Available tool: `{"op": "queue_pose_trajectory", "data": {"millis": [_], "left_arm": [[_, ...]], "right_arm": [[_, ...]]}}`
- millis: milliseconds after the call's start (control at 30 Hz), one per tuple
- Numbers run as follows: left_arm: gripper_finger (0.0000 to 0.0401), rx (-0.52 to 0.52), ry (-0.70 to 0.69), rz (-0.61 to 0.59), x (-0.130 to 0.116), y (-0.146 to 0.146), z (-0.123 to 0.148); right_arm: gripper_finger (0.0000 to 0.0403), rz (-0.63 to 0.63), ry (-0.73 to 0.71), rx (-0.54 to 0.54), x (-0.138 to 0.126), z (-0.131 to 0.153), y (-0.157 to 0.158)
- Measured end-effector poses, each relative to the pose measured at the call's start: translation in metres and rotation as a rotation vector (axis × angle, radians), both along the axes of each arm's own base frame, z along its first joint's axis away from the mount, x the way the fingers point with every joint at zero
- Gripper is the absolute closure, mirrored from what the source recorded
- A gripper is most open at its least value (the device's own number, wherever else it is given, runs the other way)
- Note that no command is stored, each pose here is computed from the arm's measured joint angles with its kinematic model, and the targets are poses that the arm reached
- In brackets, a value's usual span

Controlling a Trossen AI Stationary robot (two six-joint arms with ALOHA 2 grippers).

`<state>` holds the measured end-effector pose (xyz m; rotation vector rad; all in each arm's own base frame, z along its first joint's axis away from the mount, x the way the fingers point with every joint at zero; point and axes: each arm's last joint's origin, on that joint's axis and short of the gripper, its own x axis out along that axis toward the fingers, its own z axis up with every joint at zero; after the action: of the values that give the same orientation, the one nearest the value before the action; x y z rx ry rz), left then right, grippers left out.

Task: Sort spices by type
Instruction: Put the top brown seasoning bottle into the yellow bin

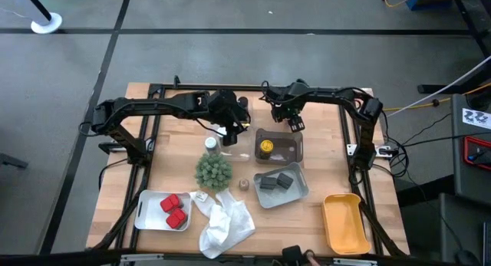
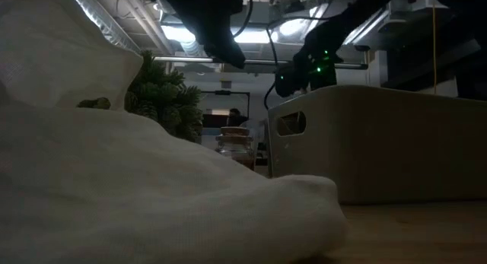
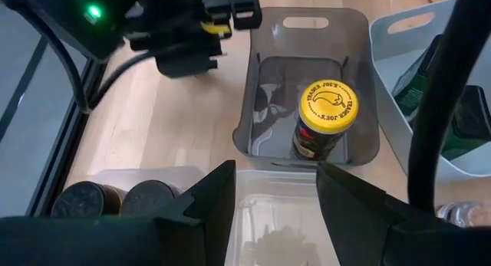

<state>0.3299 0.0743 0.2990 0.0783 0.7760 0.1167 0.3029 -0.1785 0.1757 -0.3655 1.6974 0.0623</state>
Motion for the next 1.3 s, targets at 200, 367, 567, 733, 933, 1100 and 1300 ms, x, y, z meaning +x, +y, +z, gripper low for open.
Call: {"op": "queue_pose_trajectory", "data": {"millis": [200,367,567,733,933,1100,1300], "left_arm": [[0.0235,-0.003,-0.002,0.003,0.0,0.0,0.0],[0.0235,-0.013,-0.014,0.015,0.001,0.0,0.001],[0.0235,-0.017,-0.013,0.018,0.001,0.0,0.001],[0.0235,-0.017,-0.014,0.019,0.001,0.0,0.001],[0.0235,-0.016,-0.014,0.019,0.001,0.0,0.001],[0.0235,-0.016,-0.015,0.019,0.001,0.0,0.001],[0.0235,-0.017,-0.014,0.019,0.001,0.0,0.001]], "right_arm": [[0.018,0.051,-0.031,-0.042,-0.002,-0.015,-0.002],[0.0182,0.029,-0.04,-0.022,-0.007,-0.02,-0.007],[0.021,0.002,-0.061,0.006,-0.008,-0.02,-0.007],[0.0201,-0.001,-0.068,0.012,-0.007,-0.02,-0.007],[0.0201,-0.02,-0.081,0.009,-0.007,-0.017,-0.006],[0.021,-0.019,-0.108,0.012,-0.009,-0.009,-0.005],[0.0202,-0.018,-0.119,0.009,-0.011,-0.001,-0.003]]}}
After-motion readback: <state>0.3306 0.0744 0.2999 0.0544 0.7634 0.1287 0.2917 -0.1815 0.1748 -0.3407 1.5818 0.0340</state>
